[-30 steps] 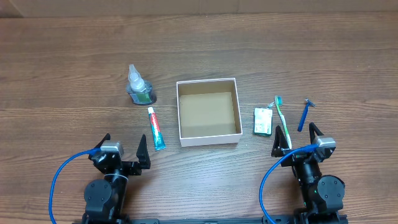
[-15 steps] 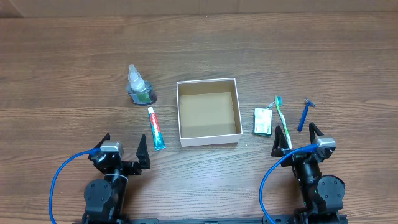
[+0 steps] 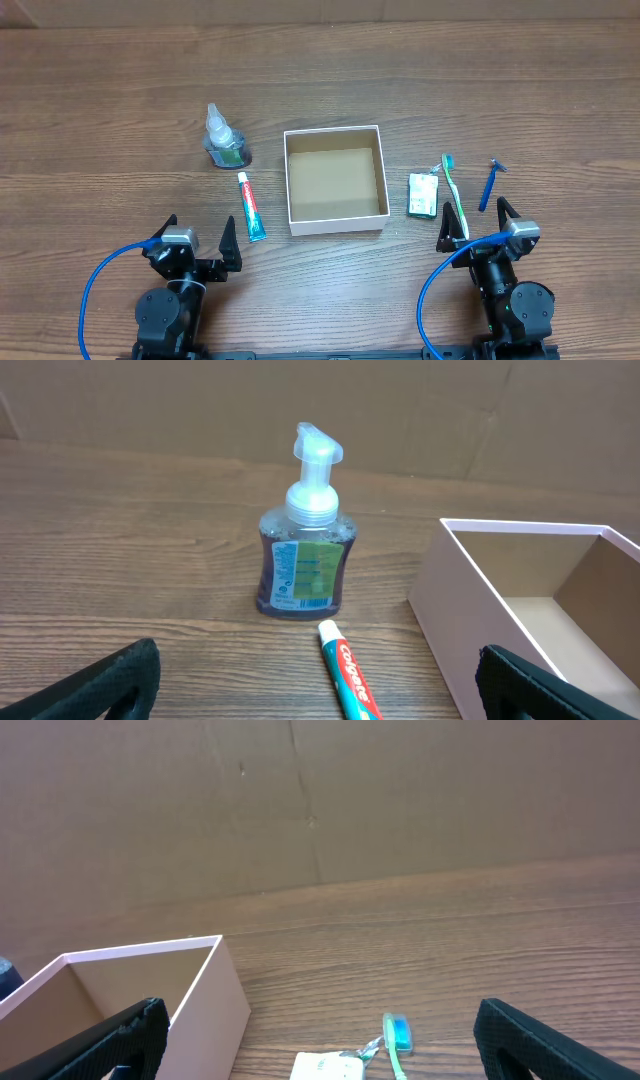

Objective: Pack container
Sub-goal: 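Raise the left gripper from rest toward the soap pump bottle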

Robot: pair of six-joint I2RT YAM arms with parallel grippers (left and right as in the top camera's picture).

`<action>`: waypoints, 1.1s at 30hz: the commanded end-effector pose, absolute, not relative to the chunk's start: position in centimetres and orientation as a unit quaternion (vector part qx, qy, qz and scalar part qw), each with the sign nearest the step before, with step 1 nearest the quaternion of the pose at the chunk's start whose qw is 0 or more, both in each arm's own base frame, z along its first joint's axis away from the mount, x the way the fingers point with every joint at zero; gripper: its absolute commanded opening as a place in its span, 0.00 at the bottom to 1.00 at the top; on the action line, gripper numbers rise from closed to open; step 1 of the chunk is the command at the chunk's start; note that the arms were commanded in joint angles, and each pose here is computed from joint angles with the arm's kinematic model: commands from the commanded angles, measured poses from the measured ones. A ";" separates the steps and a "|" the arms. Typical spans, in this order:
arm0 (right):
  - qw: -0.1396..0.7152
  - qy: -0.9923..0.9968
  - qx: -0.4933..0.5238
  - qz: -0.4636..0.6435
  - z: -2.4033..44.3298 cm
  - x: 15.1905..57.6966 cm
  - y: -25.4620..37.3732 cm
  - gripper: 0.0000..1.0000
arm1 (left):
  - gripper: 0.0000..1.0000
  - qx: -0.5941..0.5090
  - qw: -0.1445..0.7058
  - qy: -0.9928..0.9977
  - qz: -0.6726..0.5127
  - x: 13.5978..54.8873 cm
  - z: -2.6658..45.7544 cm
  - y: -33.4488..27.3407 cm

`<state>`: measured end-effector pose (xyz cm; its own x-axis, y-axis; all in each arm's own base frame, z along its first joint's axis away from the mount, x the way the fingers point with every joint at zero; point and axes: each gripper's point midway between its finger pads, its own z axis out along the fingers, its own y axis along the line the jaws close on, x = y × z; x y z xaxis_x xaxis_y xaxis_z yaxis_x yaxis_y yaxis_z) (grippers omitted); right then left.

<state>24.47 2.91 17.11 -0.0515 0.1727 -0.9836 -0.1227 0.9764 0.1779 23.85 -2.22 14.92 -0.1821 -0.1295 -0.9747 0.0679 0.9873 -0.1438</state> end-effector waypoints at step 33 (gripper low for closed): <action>0.690 0.716 0.017 0.105 17.0 24.5 2.8 1.00 | 1.00 0.081 0.701 0.630 -0.326 20.9 24.8 -9.6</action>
<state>24.47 2.91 17.11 -0.0514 0.1720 -0.9838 -0.1227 0.9765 0.1771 22.77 -7.52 21.53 -0.0072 -0.2635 -0.9646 0.4128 0.8778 -0.2429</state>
